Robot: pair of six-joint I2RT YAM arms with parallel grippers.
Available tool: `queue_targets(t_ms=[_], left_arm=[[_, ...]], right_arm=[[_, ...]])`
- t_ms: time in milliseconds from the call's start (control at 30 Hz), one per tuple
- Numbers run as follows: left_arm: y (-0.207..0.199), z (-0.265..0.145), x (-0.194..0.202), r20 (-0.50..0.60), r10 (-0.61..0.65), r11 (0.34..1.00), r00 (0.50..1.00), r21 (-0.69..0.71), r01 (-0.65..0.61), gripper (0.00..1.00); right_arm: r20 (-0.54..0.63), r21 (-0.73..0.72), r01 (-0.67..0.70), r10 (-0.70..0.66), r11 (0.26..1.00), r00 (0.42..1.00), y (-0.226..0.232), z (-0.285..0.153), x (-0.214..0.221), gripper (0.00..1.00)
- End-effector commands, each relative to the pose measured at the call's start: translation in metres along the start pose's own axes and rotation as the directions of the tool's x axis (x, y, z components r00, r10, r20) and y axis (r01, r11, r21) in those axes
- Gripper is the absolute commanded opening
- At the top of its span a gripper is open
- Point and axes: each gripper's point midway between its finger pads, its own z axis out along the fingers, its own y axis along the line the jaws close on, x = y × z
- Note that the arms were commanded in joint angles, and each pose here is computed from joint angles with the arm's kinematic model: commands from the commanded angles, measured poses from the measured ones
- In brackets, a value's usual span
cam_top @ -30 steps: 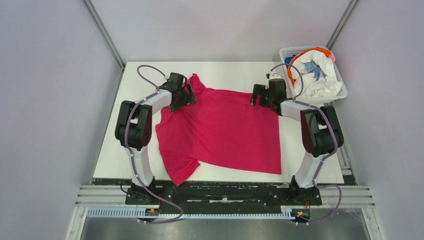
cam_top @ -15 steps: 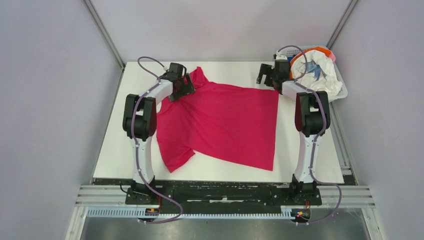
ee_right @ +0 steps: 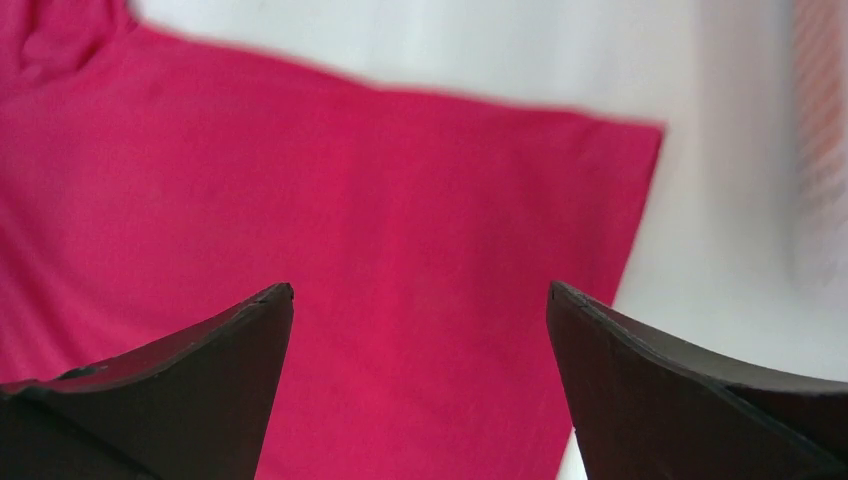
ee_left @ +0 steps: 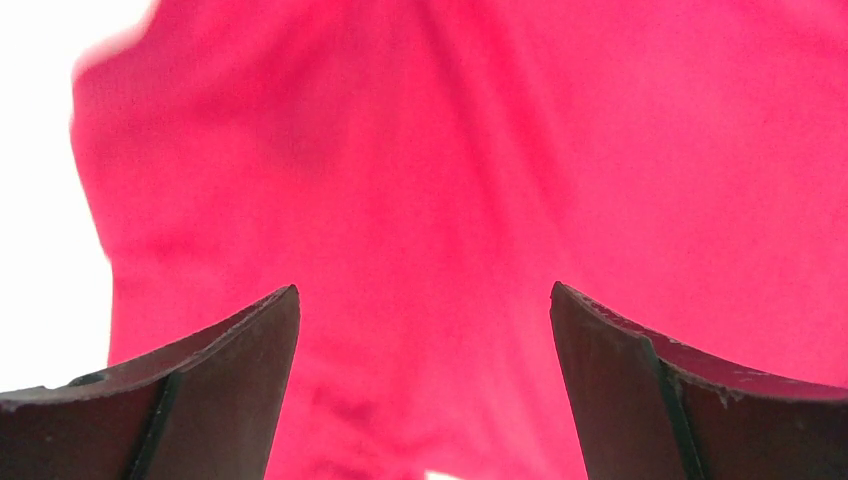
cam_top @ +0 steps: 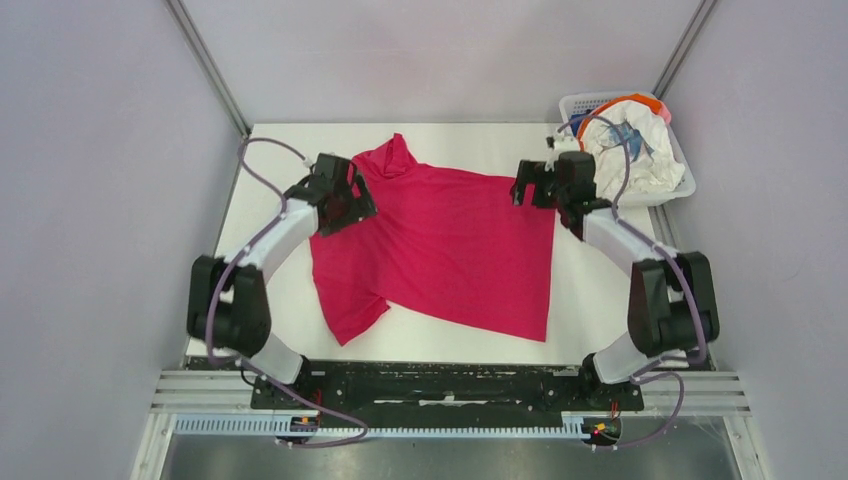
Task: Fold and stack the t-shirts
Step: Flatten out the tshirt
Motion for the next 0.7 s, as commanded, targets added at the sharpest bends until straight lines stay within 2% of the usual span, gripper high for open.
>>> queue_targets(t_ms=[0, 133, 233, 367, 567, 667], left_arm=[[0.027, -0.043, 0.085, -0.113, -0.059, 0.996, 0.992, -0.078, 0.051, 1.0], [0.073, -0.084, 0.138, -0.139, -0.062, 0.969, 0.988, -0.246, 0.026, 1.0], [0.089, -0.101, 0.17, -0.176, -0.122, 0.971, 0.977, -0.223, 0.082, 1.0], [0.112, -0.11, 0.204, -0.195, -0.213, 0.959, 0.957, -0.228, 0.167, 1.0], [0.11, -0.103, 0.228, -0.234, -0.281, 0.955, 0.931, -0.166, 0.246, 1.0], [0.11, -0.099, 0.233, -0.245, -0.286, 0.954, 0.926, -0.16, 0.253, 0.91]], right_arm=[[-0.111, -0.062, -0.022, 0.016, 0.998, 0.994, 0.028, -0.035, 0.073, 0.98], [-0.188, -0.116, -0.051, 0.029, 0.992, 0.982, 0.044, -0.064, 0.124, 0.98], [-0.194, -0.151, -0.067, 0.037, 0.986, 0.98, 0.05, -0.081, 0.144, 0.98], [-0.188, -0.127, -0.065, 0.041, 0.99, 0.981, 0.042, -0.094, 0.156, 0.98], [-0.179, -0.158, -0.086, 0.057, 0.984, 0.982, 0.048, -0.096, 0.157, 0.98], [-0.189, -0.174, -0.111, 0.078, 0.978, 0.979, 0.052, -0.093, 0.159, 0.98]])
